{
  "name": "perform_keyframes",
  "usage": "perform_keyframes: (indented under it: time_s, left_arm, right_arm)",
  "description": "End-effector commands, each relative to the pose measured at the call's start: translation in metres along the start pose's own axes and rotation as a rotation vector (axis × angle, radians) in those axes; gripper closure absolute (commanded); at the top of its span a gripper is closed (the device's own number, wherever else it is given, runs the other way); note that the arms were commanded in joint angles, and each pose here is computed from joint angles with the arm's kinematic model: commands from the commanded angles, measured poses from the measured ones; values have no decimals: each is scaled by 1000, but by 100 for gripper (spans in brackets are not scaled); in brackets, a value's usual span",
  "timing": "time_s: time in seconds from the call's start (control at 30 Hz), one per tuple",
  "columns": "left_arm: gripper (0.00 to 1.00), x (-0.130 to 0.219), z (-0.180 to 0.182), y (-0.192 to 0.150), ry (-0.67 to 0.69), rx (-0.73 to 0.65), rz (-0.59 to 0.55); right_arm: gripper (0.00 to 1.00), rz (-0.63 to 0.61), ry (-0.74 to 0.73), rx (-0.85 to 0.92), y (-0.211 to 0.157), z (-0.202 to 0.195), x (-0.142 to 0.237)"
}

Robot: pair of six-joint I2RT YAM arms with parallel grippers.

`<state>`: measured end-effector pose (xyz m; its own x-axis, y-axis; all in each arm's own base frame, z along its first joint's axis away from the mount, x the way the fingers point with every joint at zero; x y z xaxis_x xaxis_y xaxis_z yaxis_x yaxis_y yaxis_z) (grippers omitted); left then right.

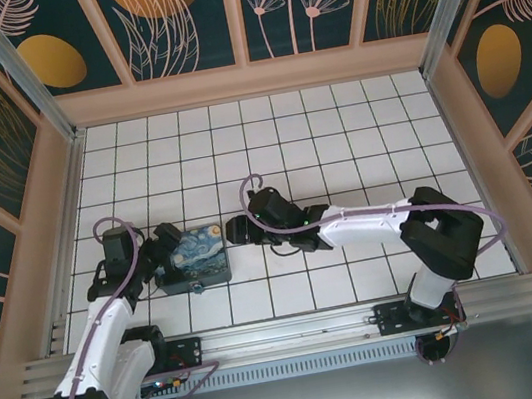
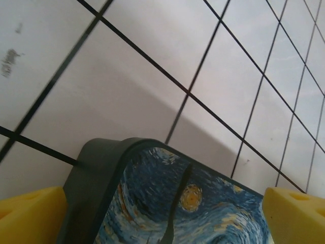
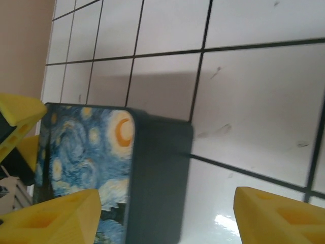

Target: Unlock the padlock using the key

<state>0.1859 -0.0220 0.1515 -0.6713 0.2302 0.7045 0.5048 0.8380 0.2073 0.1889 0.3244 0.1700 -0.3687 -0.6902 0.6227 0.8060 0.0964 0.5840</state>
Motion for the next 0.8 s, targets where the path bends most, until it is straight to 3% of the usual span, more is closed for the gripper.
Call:
perform_keyframes:
  time_s: [0.0, 0.2, 0.4, 0.77]
  left_arm:
    - [2, 1, -9, -6, -72, 11, 27]
    - [1, -5, -12, -22, -109, 16, 83]
    - [1, -9, -26, -32, -158, 9, 114]
    - [1, -41, -91, -57, -217, -101, 156]
  right_arm:
    - [32, -1, 76, -13, -1, 20, -8]
    - [37, 48, 32, -13, -10, 21, -27]
    - [45, 17, -41, -34, -5, 6, -18]
    - [54, -70, -161, -115, 16, -40, 0]
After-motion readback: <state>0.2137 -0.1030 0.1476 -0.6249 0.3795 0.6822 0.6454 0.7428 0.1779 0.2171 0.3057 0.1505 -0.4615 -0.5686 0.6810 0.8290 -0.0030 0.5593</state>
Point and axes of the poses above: each hand's point on the last joint's axis, 136 mm out from that joint toward the fingers, its own x axis back along the fingers, its own z axis along the line the jaws close on, y = z × x, the point moved 10 cm from there along x, back along the fingers, and after that the axes turned 15 degrees about x, right-handed, at the moved point
